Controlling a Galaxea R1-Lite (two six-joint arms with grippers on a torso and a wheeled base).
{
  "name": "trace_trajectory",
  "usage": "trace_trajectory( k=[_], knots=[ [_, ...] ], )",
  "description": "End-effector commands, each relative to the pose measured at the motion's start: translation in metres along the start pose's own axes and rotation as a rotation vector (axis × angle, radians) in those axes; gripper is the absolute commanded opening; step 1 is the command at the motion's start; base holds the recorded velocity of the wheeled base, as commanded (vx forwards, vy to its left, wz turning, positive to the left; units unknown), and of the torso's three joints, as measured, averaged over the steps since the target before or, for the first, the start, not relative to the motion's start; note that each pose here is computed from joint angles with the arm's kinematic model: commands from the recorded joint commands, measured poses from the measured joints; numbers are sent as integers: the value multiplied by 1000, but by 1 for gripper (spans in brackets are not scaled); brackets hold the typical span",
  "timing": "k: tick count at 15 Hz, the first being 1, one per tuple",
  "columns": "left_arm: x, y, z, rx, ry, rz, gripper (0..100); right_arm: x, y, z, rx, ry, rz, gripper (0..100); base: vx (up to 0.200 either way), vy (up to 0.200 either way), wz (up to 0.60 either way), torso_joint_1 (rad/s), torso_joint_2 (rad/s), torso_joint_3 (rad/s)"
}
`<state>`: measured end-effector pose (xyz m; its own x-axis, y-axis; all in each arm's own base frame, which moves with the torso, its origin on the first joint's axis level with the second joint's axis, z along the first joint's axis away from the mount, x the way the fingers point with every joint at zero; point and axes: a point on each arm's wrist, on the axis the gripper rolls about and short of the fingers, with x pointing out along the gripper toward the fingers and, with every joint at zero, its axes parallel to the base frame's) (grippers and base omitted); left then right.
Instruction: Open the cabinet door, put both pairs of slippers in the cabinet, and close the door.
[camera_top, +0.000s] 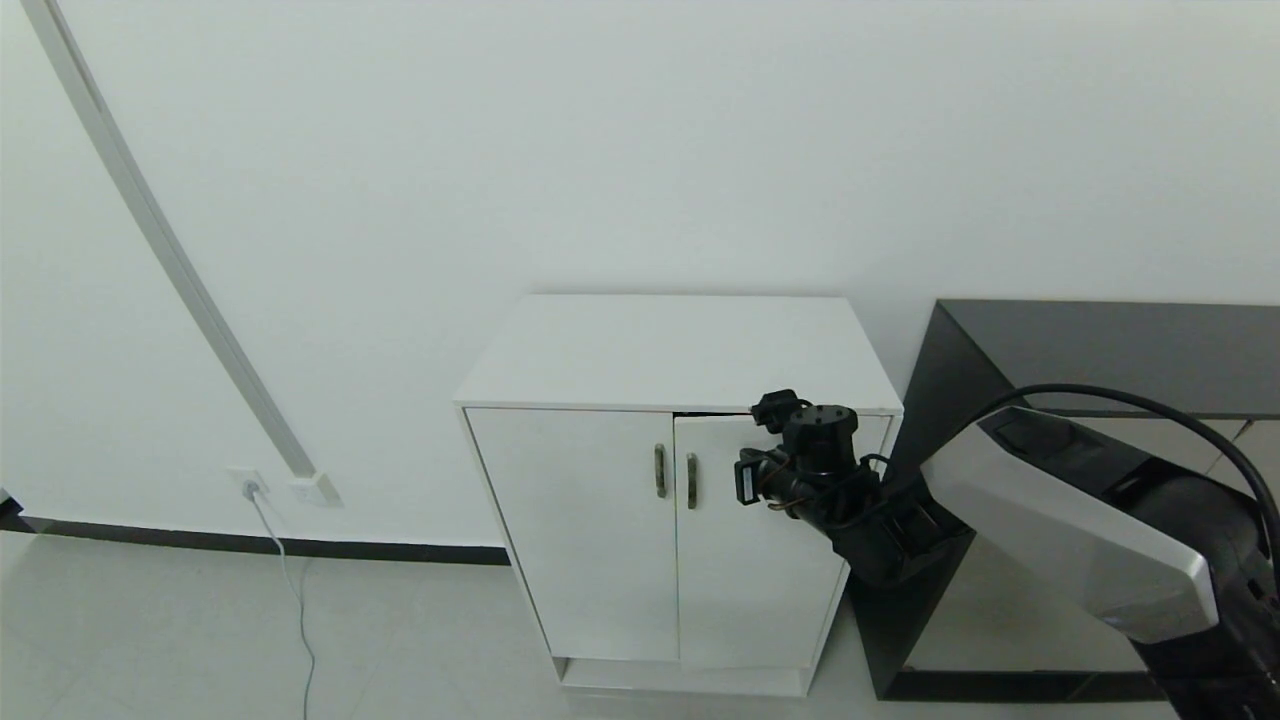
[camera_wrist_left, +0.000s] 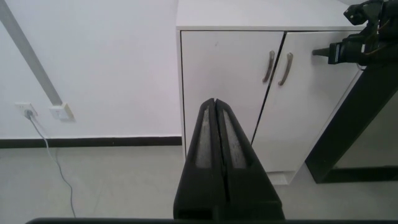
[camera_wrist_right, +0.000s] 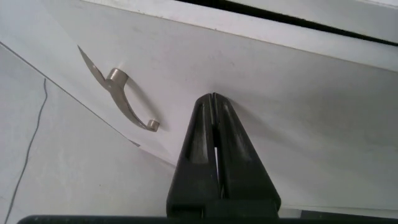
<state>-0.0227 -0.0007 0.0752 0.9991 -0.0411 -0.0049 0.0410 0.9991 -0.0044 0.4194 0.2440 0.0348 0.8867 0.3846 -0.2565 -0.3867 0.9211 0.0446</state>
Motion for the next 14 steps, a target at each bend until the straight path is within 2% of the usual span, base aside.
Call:
trace_trajectory(
  k=[1,8,14],
  knots=[
    [0,0,0,0,0,1,0,2,-1,1,2,-7,-3,0,0,0,0,0,0,0],
    [0,0,0,0,0,0,0,2,-10,4,7,-15,-36,0,0,0,0,0,0,0],
    [0,0,0,0,0,0,0,2,-10,3,7,-13,-34,0,0,0,0,0,0,0]
  ],
)
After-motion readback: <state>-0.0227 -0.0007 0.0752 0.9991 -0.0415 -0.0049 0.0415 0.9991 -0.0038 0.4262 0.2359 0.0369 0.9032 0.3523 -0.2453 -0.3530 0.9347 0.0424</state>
